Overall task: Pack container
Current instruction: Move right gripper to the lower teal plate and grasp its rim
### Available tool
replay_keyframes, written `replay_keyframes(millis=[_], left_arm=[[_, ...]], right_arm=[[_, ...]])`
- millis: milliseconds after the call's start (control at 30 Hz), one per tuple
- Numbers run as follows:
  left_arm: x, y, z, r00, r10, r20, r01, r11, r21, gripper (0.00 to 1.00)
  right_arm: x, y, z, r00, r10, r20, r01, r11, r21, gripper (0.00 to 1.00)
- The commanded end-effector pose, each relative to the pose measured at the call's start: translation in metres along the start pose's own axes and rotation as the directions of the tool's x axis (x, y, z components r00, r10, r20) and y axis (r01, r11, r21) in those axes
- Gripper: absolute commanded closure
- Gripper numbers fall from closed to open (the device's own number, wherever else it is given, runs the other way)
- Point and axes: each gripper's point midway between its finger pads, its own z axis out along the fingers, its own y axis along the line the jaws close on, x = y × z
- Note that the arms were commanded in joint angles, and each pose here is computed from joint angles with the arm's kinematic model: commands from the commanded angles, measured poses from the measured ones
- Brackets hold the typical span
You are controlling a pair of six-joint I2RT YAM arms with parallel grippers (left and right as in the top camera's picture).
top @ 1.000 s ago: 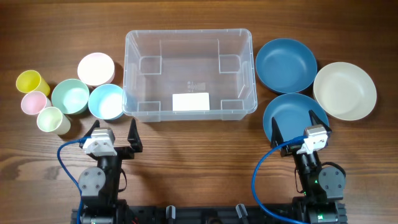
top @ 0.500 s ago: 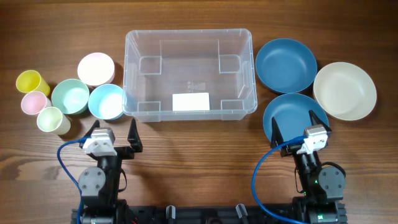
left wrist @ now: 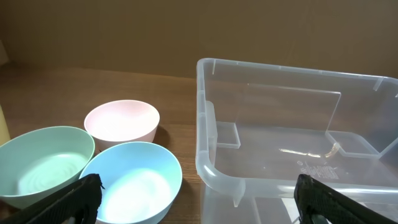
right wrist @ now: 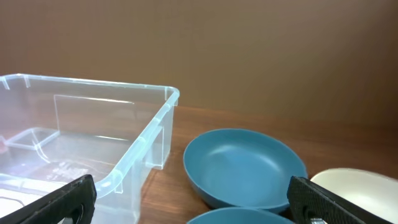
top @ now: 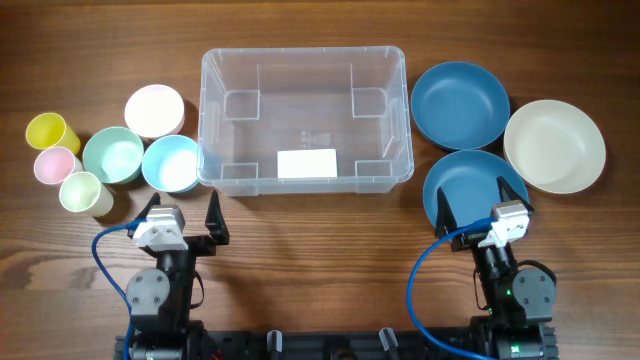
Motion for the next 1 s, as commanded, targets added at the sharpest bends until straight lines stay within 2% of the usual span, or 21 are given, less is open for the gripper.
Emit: replay_keyframes(millis=[0, 33, 133, 300, 400, 533, 633, 667, 700, 767, 800, 867, 967], left_arm=[[0.005, -0.003, 0.001, 1.000, 0.016, -0.012, -0.016, 1.000, 0.020, 0.00], [0.005, -0.003, 0.001, 1.000, 0.016, -0.012, -0.016, 1.000, 0.020, 0.00], [0.005, -0.003, 0.001, 1.000, 0.016, -0.012, -0.016, 1.000, 0.020, 0.00], [0.005, -0.003, 0.001, 1.000, 0.016, -0.012, -0.016, 1.000, 0.020, 0.00], [0.005, -0.003, 0.001, 1.000, 0.016, -0.012, -0.016, 1.000, 0.020, 0.00], [0.005, -0.003, 0.001, 1.000, 0.016, -0.012, -0.016, 1.000, 0.020, 0.00], [0.005, -0.004, 0.001, 1.000, 0.016, -0.012, -0.016, 1.000, 0.020, 0.00], [0.005, -0.003, 0.001, 1.000, 0.016, -0.012, -0.016, 1.000, 0.020, 0.00], [0.005, -0.003, 0.001, 1.000, 0.016, -0.012, -0.016, 1.000, 0.020, 0.00], [0.005, -0.003, 0.001, 1.000, 0.016, -0.012, -0.016, 1.000, 0.020, 0.00], [0.005, -0.004, 0.001, 1.000, 0.016, -0.012, -0.016, 1.000, 0.020, 0.00], [0.005, -0.004, 0.001, 1.000, 0.017, -0.012, -0.016, 1.000, 0.020, 0.00], [0.005, -0.003, 0.001, 1.000, 0.016, -0.012, -0.016, 1.000, 0.020, 0.00]], right_arm=[[-0.031, -0.021, -0.010, 0.983, 0.183, 0.028, -0.185, 0.976, 0.118, 0.01], [-0.040, -0.025, -0.014, 0.974, 0.225, 0.023, -0.226, 0.963, 0.145, 0.00], [-0.079, -0.031, -0.025, 0.972, 0.233, -0.026, -0.223, 0.955, 0.197, 0.00], [-0.112, -0.038, -0.021, 0.940, 0.255, -0.228, -0.191, 0.944, 0.269, 0.00], [-0.111, -0.023, -0.007, 0.899, 0.269, -0.344, -0.211, 0.957, 0.199, 0.00], [-0.071, -0.018, -0.003, 0.809, 0.289, -0.511, -0.205, 0.955, 0.215, 0.00], [-0.064, -0.017, 0.001, 0.787, 0.299, -0.539, -0.213, 0.953, 0.216, 0.00], [-0.060, -0.023, 0.001, 0.776, 0.331, -0.537, -0.219, 0.940, 0.263, 0.00], [-0.055, -0.031, -0.001, 0.758, 0.380, -0.531, -0.225, 0.915, 0.335, 0.00], [-0.035, -0.057, -0.016, 0.699, 0.522, -0.488, -0.213, 0.804, 0.555, 0.00], [-0.024, -0.070, -0.029, 0.664, 0.604, -0.441, -0.199, 0.711, 0.675, 0.00], [-0.005, -0.084, -0.049, 0.606, 0.709, -0.361, -0.164, 0.556, 0.815, 0.00], [0.010, -0.086, -0.051, 0.551, 0.748, -0.371, -0.137, 0.519, 0.844, 0.00]])
